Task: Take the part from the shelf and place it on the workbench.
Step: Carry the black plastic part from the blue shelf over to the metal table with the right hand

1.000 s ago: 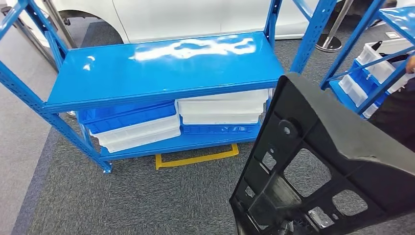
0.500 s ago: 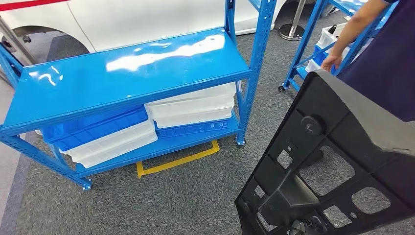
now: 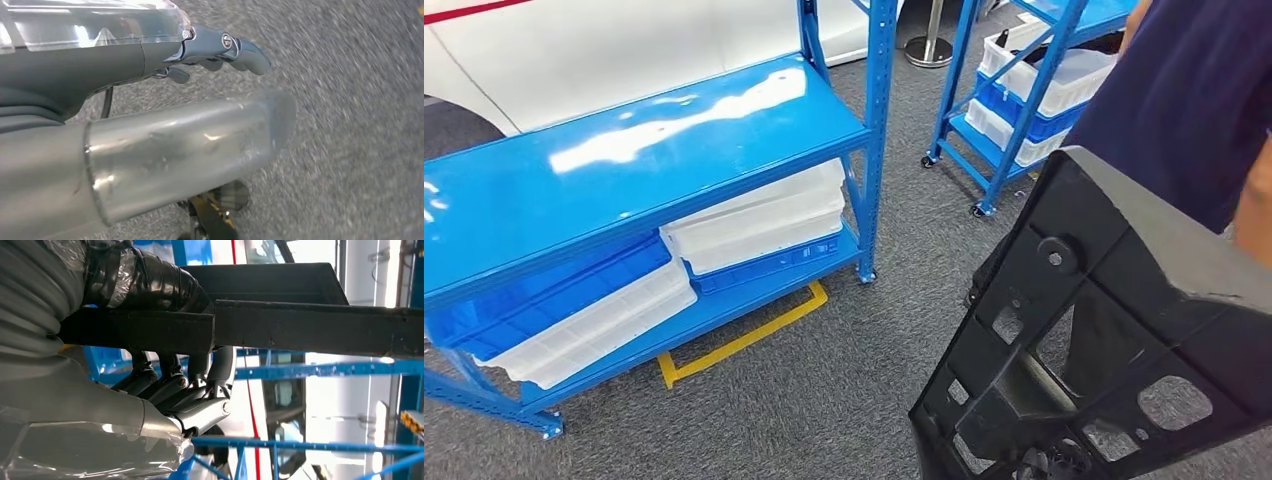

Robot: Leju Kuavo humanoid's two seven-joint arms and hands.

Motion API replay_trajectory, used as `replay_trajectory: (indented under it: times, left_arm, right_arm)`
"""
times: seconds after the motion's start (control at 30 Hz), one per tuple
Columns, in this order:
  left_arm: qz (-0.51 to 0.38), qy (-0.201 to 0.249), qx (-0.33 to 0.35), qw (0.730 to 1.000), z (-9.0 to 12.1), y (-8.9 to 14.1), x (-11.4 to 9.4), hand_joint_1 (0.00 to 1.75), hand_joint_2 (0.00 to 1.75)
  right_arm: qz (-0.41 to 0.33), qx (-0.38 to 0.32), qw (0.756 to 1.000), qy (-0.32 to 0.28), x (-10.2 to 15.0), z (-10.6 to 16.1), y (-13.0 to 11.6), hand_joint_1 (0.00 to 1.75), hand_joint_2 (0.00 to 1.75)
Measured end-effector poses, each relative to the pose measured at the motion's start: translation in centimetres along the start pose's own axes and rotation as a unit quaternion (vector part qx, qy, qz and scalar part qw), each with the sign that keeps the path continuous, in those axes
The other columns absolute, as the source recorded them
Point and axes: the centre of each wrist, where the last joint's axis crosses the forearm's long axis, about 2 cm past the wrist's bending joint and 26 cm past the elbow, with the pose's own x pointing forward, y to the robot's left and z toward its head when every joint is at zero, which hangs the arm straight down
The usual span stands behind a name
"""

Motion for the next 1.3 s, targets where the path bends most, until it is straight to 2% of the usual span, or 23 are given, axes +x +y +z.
replay_trajectory:
  times: [0.63,1.3]
  left_arm:
    - [0.013,-0.011,0.004,1.000,-0.4,0.9,0.4,0.00,0.00]
    - [0.018,-0.025,-0.004,1.000,-0.7,0.8,1.0,0.00,0.00]
  right_arm:
    - [0.001,0.005,1.000,-0.016,-0.4,-0.5,0.4,1.75,1.75]
    - [0.005,0.000,1.000,-0.027,-0.3,-0.8,0.2,1.75,1.75]
